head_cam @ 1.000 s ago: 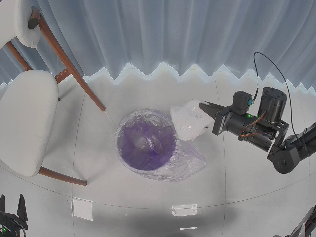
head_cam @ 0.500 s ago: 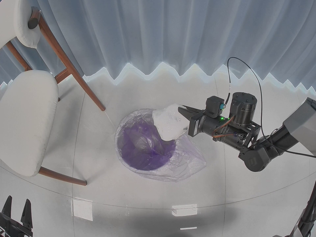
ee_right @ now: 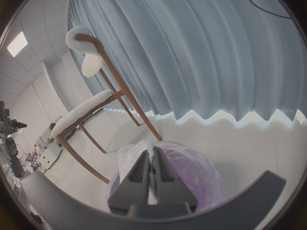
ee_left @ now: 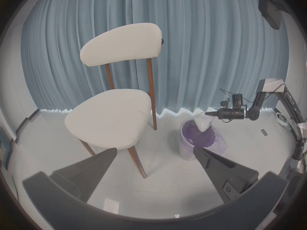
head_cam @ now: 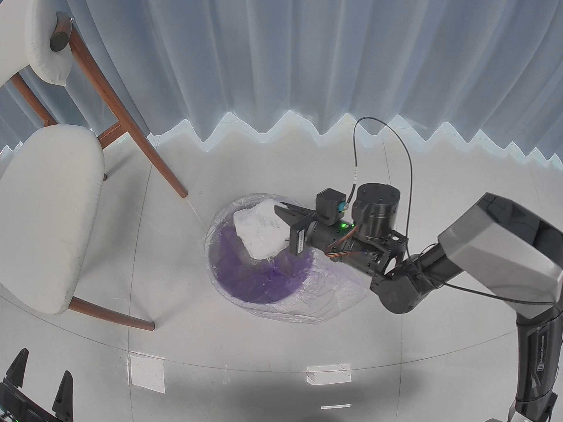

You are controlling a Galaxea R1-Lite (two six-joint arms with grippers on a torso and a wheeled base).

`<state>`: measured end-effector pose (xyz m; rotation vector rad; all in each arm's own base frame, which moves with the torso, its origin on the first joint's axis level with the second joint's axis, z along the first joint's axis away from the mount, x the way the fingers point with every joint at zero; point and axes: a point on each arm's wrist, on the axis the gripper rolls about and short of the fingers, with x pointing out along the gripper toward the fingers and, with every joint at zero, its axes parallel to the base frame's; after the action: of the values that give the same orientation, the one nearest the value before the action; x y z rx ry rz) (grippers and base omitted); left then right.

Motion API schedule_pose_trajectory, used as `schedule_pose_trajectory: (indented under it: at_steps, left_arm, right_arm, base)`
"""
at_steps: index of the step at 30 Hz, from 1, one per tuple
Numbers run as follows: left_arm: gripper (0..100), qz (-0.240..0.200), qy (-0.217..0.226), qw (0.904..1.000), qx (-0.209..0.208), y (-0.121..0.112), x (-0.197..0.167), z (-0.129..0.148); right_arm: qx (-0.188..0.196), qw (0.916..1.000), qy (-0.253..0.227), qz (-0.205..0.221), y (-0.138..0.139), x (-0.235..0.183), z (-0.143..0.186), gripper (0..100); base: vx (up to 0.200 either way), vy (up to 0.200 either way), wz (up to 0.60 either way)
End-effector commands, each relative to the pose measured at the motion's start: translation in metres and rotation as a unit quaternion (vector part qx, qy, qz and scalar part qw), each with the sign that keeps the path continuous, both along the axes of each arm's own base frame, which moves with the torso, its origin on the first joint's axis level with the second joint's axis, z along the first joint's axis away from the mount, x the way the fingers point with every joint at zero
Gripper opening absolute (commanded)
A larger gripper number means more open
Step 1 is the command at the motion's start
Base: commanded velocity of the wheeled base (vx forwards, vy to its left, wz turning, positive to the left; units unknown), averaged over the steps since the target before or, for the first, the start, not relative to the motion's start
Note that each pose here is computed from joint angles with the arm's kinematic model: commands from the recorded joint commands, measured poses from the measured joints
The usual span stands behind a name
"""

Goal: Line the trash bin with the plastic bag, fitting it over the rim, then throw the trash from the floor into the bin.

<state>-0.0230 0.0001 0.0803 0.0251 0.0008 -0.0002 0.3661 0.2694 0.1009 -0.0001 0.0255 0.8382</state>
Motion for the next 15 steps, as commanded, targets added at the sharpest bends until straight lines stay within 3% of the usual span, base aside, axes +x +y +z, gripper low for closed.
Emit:
schedule_pose_trajectory:
  at_steps: [1, 15]
  left_arm:
    - [100, -0.004, -0.003, 0.9999, -0.013, 0.000, 0.000, -0.003]
    - [100, -0.003, -0.004, 0.9999, -0.014, 0.000, 0.000, -0.003]
  right_arm:
    - [-0.010, 0.9997, 0.012, 0.018, 0.029, 0.009, -0.039, 0]
    - [-0.011, 0.9998, 0.017, -0.004, 0.031, 0.027, -0.065, 0]
  base:
    - [0.000, 0.000, 0.00]
    - [0.000, 0.000, 0.00]
